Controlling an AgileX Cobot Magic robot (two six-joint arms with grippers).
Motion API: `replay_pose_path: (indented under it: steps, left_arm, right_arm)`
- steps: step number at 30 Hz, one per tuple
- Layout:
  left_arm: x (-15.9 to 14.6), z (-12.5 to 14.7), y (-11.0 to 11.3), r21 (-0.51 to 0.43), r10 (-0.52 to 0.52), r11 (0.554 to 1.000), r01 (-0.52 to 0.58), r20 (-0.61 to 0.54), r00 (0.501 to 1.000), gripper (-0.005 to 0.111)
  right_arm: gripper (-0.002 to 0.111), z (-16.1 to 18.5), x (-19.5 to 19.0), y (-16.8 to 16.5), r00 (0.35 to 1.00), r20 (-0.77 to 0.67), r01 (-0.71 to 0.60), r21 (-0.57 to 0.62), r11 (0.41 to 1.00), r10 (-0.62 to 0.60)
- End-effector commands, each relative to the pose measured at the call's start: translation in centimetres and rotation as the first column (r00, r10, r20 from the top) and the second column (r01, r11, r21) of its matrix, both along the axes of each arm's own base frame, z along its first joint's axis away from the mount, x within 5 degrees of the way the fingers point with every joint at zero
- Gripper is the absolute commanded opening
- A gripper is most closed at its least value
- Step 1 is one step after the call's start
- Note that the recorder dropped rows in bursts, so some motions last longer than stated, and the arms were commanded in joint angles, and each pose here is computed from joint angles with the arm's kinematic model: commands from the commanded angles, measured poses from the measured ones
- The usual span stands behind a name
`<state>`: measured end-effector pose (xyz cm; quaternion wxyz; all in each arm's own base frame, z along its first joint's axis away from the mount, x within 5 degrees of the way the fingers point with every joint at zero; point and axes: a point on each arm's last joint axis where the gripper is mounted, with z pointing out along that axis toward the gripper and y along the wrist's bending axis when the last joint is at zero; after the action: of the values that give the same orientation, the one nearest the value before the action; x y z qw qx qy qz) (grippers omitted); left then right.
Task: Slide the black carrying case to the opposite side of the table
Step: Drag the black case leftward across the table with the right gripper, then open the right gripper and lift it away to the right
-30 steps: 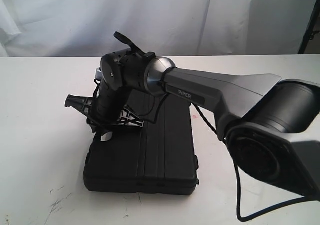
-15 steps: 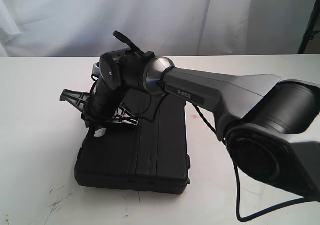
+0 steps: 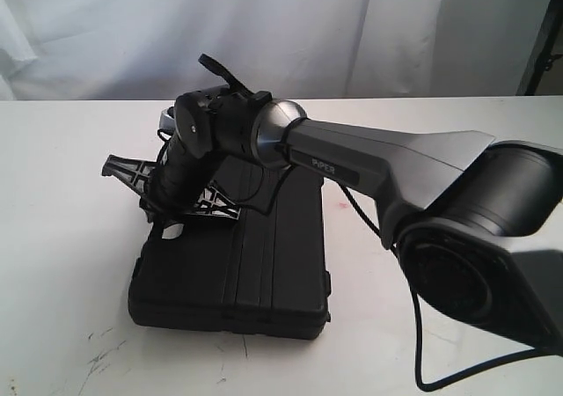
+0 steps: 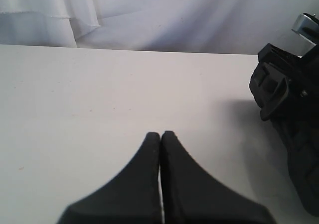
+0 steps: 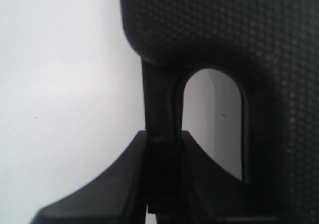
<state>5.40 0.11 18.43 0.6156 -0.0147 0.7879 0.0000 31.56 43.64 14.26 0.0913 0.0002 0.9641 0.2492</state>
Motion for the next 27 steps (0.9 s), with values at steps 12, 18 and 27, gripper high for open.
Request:
replay_pose_path:
  steps: [12, 18, 27]
  left_arm:
    - [0.0, 0.0, 0.0, 0.003, 0.003, 1.0, -0.003, 0.015, 1.0, 0.0]
    - [0.0, 0.0, 0.0, 0.003, 0.003, 1.0, -0.003, 0.015, 1.0, 0.0]
    - [0.0, 0.0, 0.0, 0.003, 0.003, 1.0, -0.003, 0.015, 1.0, 0.0]
  right_arm:
    - [0.037, 0.9, 0.1, 0.5, 0.998, 0.057, -0.024, 0.035, 0.999, 0.022]
    - [0.037, 2.7, 1.5, -1.9, 0.998, 0.034, -0.047, -0.031, 0.998, 0.048]
    - [0.002, 10.2, 2.0, -4.5, 0.936, 0.242, -0.25, -0.052, 0.967, 0.255]
